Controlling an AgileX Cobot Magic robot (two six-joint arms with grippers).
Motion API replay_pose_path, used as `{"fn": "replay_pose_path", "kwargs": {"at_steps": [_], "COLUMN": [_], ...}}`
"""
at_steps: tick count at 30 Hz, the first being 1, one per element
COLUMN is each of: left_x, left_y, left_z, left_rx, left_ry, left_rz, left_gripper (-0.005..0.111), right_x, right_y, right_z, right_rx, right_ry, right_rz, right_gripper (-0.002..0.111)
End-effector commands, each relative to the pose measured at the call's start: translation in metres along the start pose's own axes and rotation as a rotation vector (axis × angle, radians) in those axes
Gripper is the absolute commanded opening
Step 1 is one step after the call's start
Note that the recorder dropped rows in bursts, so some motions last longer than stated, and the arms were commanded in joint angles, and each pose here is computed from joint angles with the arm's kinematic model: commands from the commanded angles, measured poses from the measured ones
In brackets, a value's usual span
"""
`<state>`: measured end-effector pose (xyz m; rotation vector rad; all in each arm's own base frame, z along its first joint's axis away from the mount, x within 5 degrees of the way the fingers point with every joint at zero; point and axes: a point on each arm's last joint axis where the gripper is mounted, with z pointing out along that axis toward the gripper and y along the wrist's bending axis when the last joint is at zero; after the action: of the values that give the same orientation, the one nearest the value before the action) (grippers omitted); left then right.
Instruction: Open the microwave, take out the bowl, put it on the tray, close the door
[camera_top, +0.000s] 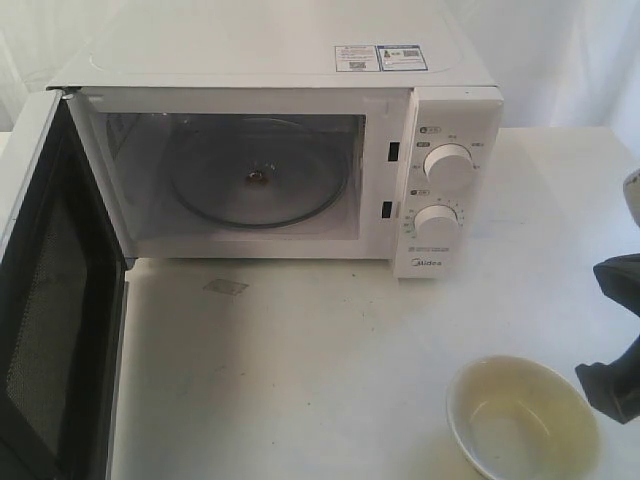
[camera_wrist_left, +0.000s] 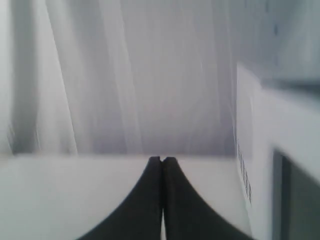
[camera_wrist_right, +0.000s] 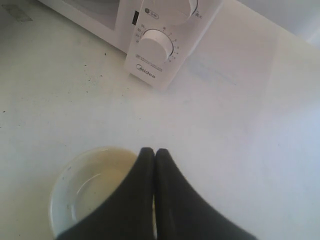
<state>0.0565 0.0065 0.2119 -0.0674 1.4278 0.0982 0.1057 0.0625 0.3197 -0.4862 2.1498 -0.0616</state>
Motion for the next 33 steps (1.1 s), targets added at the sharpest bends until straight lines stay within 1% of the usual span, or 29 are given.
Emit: {"fn": "replay_pose_path", "kwargs": {"at_steps": [1, 2, 3, 5, 6, 7, 8, 9, 10, 11, 13, 14, 16, 18, 23, 25, 30, 33], "left_x": [-0.054, -0.065, -0.080, -0.109, -0.121, -0.140, -0.142, -0.152, -0.153, -0.154, -0.153, -0.153, -0.162, -0.166, -0.166, -0.162, -0.146, -0.139], "left_y": [0.004, 0.003, 0.003, 0.000, -0.001, -0.004, -0.006, -0.008, -0.009, -0.010, -0.011, -0.013, -0.019, -0.022, -0.022, -0.022, -0.024, -0.029], "left_z": [-0.006, -0.008, -0.010, -0.016, -0.018, -0.021, -0.023, -0.027, -0.028, -0.031, -0.032, -0.032, -0.027, -0.026, -0.025, -0.019, 0.002, 0.020], "left_rx": [-0.033, -0.026, -0.011, 0.026, 0.043, 0.071, 0.084, 0.112, 0.126, 0.162, 0.189, 0.201, 0.252, 0.273, 0.276, 0.279, 0.307, 0.350], "left_ry": [-0.321, -0.321, -0.309, -0.242, -0.168, 0.013, 0.119, 0.305, 0.375, 0.534, 0.652, 0.646, 0.537, 0.494, 0.497, 0.558, 0.806, 0.905], "left_rz": [-0.022, -0.022, -0.048, -0.125, -0.148, -0.141, -0.124, -0.071, -0.039, 0.029, 0.056, 0.042, -0.032, -0.066, -0.069, -0.067, -0.072, -0.110], "left_gripper": [0.000, 0.000, 0.000, 0.000, 0.000, 0.000, 0.000, 0.000, 0.000, 0.000, 0.000, 0.000, 0.000, 0.000, 0.000, 0.000, 0.000, 0.000], "right_x": [-0.001, 0.000, 0.000, 0.000, 0.000, 0.000, 0.000, 0.002, 0.003, 0.006, 0.008, 0.008, 0.009, 0.009, 0.009, 0.007, 0.003, 0.003], "right_y": [0.000, 0.000, 0.000, 0.000, 0.000, 0.000, 0.000, -0.001, -0.001, -0.002, -0.003, -0.002, -0.001, -0.001, -0.001, 0.002, 0.005, 0.005], "right_z": [-0.001, -0.001, -0.001, -0.001, -0.001, -0.001, -0.001, -0.001, -0.001, -0.001, -0.001, -0.001, -0.001, -0.001, -0.001, -0.001, -0.001, -0.001], "right_rx": [-0.006, -0.007, -0.007, -0.007, -0.007, -0.007, -0.005, 0.000, -0.001, 0.014, 0.021, 0.018, 0.005, 0.000, -0.001, -0.027, -0.065, -0.066], "right_ry": [-0.011, -0.010, -0.010, -0.010, -0.010, -0.010, -0.008, 0.013, 0.031, 0.061, 0.081, 0.083, 0.095, 0.099, 0.098, 0.072, 0.034, 0.033], "right_rz": [0.003, 0.004, 0.004, 0.004, 0.004, 0.004, 0.004, 0.010, 0.017, 0.022, 0.025, 0.027, 0.037, 0.041, 0.041, 0.043, 0.045, -0.001], "right_gripper": [0.000, 0.000, 0.000, 0.000, 0.000, 0.000, 0.000, 0.000, 0.000, 0.000, 0.000, 0.000, 0.000, 0.000, 0.000, 0.000, 0.000, 0.000]}}
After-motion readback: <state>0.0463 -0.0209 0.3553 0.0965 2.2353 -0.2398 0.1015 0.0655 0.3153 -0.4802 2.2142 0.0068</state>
